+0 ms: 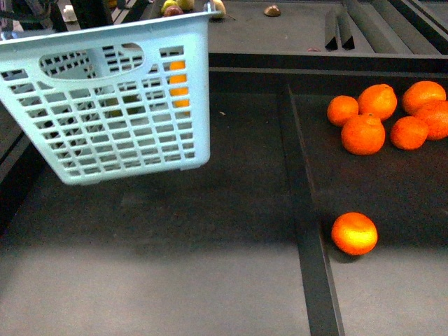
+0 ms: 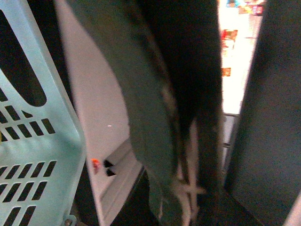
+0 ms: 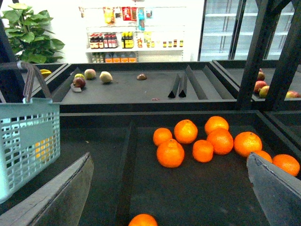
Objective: Pick mango and avocado into basket
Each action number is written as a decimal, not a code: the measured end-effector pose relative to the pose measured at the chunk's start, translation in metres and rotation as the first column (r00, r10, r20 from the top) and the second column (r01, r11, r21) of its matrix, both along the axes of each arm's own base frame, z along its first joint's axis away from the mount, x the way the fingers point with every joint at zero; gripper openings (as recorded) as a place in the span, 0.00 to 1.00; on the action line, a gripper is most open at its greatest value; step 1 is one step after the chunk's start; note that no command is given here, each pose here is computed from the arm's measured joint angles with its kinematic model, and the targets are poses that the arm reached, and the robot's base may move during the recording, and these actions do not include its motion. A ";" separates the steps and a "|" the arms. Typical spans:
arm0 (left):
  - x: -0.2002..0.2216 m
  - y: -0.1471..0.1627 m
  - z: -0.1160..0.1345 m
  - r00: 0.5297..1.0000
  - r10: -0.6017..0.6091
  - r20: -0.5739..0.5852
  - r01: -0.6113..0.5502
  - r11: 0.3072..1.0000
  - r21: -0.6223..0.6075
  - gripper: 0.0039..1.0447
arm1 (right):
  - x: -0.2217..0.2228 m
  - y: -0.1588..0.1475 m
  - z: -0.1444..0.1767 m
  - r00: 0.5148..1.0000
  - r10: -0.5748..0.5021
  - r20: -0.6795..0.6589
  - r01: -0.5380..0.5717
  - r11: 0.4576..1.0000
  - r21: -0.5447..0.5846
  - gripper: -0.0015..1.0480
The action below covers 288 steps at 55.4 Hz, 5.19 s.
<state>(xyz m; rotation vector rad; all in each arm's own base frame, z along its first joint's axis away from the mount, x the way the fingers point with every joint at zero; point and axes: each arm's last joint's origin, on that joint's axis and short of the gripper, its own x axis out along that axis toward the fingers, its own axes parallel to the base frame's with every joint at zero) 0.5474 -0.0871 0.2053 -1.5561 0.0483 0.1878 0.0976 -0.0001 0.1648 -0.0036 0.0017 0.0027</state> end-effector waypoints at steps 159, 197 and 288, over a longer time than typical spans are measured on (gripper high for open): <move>-0.224 0.076 0.062 0.915 0.044 -0.401 0.077 0.957 0.281 0.93 | 0.000 0.000 0.000 1.000 0.000 0.000 0.000 1.000 0.000 0.93; -0.377 0.087 0.029 0.985 -0.160 -0.070 0.086 0.099 0.991 0.39 | 0.000 0.000 0.000 1.000 0.000 0.000 0.000 1.000 0.000 0.93; -0.450 0.087 -0.036 0.986 -0.153 -0.072 0.075 0.011 0.997 0.03 | 0.000 0.000 0.000 1.000 0.000 0.000 0.000 1.000 0.000 0.93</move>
